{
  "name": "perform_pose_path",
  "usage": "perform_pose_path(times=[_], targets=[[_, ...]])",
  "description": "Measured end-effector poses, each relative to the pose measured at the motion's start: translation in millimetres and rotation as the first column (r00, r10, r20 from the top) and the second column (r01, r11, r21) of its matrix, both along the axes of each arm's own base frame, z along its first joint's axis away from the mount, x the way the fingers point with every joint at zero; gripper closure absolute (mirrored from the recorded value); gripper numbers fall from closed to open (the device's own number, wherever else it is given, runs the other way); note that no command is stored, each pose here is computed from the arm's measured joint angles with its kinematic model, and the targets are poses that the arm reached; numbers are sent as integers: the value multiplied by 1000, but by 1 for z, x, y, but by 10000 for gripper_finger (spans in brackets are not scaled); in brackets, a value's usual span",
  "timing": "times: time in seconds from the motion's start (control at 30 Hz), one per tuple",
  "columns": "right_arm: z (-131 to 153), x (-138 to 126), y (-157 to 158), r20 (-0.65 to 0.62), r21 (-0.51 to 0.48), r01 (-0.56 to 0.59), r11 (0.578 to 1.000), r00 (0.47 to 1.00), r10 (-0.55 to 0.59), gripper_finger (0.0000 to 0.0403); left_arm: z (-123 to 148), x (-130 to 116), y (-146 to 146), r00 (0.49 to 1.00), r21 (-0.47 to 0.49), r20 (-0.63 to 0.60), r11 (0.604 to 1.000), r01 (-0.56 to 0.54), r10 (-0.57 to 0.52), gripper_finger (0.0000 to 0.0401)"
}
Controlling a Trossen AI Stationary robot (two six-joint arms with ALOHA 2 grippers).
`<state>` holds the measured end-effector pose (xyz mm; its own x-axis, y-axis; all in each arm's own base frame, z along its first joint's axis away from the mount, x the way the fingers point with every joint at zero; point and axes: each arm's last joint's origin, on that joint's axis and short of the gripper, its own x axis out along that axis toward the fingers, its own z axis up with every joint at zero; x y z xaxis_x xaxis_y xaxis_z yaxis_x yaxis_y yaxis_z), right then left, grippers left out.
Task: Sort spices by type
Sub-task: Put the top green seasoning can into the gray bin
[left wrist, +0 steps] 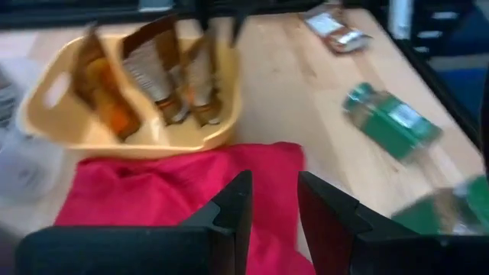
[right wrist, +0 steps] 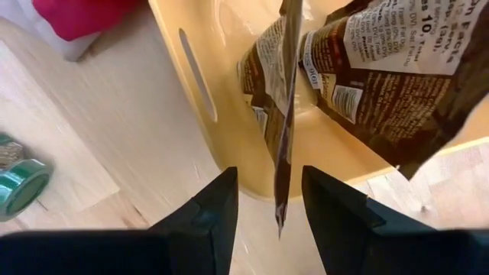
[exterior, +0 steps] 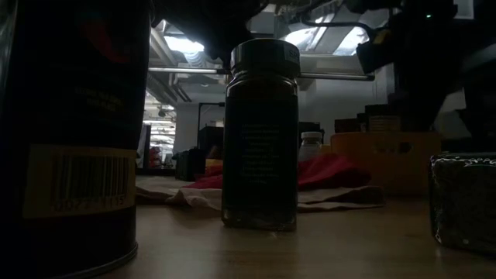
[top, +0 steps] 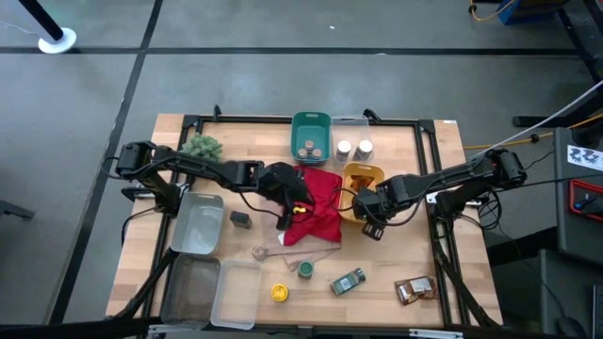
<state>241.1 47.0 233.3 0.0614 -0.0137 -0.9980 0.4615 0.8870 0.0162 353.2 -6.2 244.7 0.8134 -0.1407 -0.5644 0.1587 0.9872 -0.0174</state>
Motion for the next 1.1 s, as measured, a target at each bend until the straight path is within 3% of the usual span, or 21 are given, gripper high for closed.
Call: perform_pose_path(times=[0.13, 0.23, 0.4, 0.6, 0.93, 1.1], targets=[[0, 0, 0, 1, 0, 0, 1000, 1000, 0, 258, 0, 0, 11, 985, -70, -20, 983, -172, 171, 311], [0, 0, 0, 2, 0, 0, 1000, 1000, 0, 258, -1, -1, 20, 976, -82, -34, 973, -216, 213, 311], [0, 0, 0, 2, 0, 0, 1000, 1000, 0, 258, -5, -4, 30, 989, 76, -52, 988, -132, 136, 311], [0, 0, 0, 4, 0, 0, 1000, 1000, 0, 258, -10, -9, 32, 993, 232, -116, 973, 1, 27, 308], [0, 0, 0, 5, 1, 0, 1000, 1000, 0, 258, -20, -14, 42, 963, 354, -208, 931, -86, 169, 221], [0, 0, 0, 5, 1, 0, 1000, 1000, 0, 258, -27, -24, 48, 934, 417, -338, 908, 39, 115, 198]])
